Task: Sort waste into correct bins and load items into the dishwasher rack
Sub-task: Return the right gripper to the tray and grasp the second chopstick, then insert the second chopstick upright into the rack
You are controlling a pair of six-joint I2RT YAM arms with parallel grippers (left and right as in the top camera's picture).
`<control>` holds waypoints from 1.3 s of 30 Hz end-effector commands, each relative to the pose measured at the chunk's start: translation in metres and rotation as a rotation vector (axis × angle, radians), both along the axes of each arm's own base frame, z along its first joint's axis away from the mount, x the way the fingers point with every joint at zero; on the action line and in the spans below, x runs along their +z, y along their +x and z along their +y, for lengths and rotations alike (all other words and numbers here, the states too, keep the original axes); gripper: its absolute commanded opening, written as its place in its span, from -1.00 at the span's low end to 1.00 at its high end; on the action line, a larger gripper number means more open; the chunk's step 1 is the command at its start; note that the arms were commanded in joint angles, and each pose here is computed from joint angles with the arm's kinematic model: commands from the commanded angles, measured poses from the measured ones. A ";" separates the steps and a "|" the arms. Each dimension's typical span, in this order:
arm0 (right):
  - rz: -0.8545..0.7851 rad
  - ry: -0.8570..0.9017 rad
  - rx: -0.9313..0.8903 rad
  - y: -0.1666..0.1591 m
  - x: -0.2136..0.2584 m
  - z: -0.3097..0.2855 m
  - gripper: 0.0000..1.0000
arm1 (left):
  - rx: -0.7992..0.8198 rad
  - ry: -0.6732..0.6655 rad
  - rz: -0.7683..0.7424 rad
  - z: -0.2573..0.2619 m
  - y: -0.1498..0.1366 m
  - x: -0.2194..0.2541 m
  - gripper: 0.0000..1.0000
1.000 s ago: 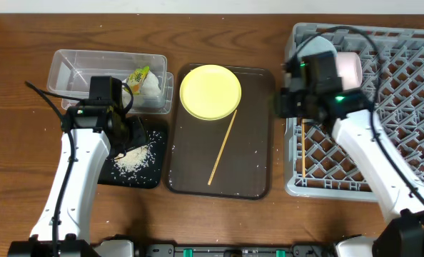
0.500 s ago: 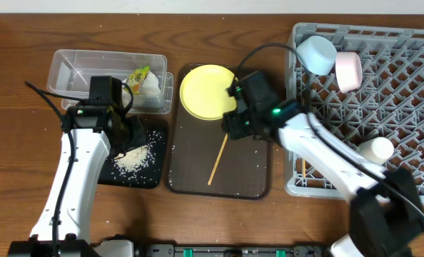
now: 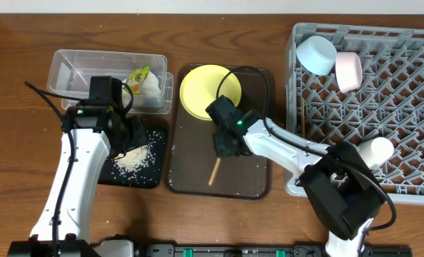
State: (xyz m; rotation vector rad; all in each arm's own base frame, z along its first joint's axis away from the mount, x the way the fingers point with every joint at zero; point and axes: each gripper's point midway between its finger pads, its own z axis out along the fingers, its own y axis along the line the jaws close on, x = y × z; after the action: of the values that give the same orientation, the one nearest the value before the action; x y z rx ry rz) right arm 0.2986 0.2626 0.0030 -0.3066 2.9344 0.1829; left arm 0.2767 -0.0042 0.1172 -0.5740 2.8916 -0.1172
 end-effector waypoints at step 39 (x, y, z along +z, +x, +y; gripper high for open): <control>-0.216 -0.040 -0.250 0.043 0.143 -0.183 -0.98 | 0.012 0.011 0.003 0.003 -0.001 0.000 0.25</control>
State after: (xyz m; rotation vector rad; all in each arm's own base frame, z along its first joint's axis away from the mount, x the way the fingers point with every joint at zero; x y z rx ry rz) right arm 0.3421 0.0909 0.1528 0.0610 2.7042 0.0856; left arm 0.2756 -0.0042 0.1170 -0.5744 2.8958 -0.1162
